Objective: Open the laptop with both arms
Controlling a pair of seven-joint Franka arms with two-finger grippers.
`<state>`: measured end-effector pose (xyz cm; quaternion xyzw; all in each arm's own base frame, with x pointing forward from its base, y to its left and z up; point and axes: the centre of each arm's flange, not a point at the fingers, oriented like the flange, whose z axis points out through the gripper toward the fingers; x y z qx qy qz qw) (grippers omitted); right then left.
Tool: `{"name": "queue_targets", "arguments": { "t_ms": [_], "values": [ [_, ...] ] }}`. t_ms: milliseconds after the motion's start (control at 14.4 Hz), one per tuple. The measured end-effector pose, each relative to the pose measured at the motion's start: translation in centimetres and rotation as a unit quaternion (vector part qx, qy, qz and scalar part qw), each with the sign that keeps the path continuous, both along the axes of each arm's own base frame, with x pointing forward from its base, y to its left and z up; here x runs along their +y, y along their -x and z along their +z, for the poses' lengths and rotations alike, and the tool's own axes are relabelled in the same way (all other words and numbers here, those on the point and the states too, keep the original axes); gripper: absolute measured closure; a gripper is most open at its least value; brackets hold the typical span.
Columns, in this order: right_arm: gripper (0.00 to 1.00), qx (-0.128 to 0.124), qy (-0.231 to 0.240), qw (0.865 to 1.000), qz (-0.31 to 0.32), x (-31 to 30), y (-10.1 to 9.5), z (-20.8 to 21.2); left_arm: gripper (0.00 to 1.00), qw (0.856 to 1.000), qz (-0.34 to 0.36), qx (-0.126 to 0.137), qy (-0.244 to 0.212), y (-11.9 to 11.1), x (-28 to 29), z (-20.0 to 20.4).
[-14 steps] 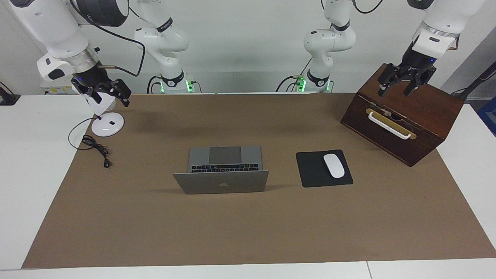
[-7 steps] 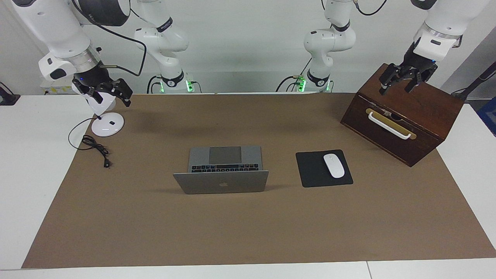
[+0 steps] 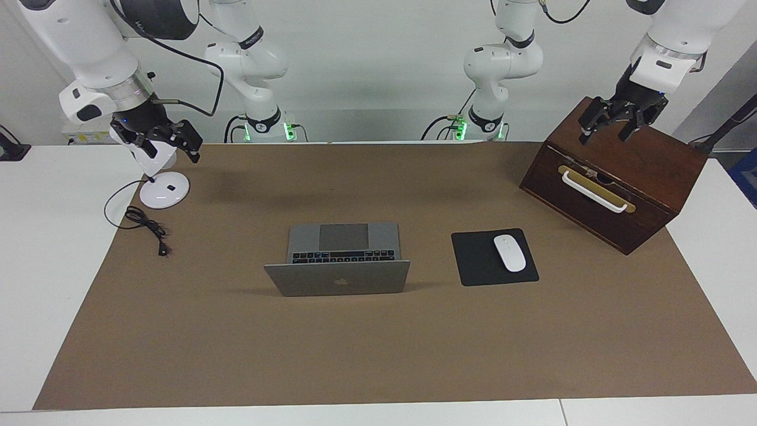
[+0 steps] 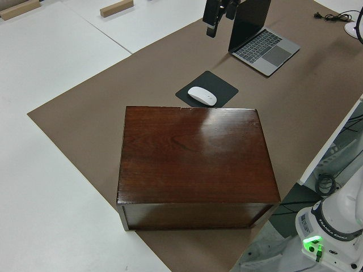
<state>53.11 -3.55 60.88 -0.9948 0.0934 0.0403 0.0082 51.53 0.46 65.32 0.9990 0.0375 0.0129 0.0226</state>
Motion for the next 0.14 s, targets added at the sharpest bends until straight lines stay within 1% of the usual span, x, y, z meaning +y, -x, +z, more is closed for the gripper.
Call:
{"name": "queue_targets", "arguments": {
  "t_ms": [139],
  "values": [
    [0.0,0.0,0.0,1.0,0.0,0.0,0.0,0.0,0.0,1.0,0.001,0.0,0.0,-0.12,0.04,-0.03]
  ]
}}
